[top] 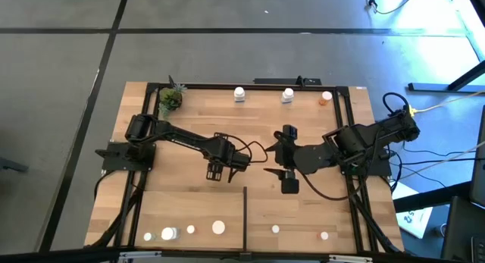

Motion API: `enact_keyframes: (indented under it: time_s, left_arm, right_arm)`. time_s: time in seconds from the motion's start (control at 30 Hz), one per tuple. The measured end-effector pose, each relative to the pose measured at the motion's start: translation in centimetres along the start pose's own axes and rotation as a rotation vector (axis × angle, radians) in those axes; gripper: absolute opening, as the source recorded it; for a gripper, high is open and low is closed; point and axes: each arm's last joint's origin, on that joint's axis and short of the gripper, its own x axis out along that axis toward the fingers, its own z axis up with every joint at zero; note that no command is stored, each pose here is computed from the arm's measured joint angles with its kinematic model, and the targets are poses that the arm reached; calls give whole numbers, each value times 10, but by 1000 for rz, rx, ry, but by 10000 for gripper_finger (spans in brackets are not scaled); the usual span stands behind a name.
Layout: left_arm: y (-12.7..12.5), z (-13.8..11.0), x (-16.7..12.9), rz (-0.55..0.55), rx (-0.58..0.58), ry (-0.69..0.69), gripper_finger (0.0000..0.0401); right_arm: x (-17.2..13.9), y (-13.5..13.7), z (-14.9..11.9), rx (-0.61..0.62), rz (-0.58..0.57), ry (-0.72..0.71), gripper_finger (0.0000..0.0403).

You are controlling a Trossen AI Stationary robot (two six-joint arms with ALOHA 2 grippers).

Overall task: Pick and place medicine bottles onto shelf by color
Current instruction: Put the bottom orange pill bottle on the shelf aligned with the other orange pill bottle

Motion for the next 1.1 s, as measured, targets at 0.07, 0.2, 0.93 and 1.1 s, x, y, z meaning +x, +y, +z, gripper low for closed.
enact_keyframes:
  time_s: [0.07, 0.2, 0.93, 1.1]
  left_arm:
    - [0, 0, 0, 0, 0, 0, 234]
    - [0, 0, 0, 0, 0, 0, 234]
    - [-2, 0, 0, -49, -29, 4, 234]
    - [-1, 0, 0, -51, -55, 5, 234]
  right_arm:
    - [0, 0, 0, 0, -2, -1, 264]
    - [0, 0, 0, -13, -1, 0, 264]
    - [0, 0, 0, -11, 5, -1, 264]
    - [0, 0, 0, -11, 6, -1, 264]
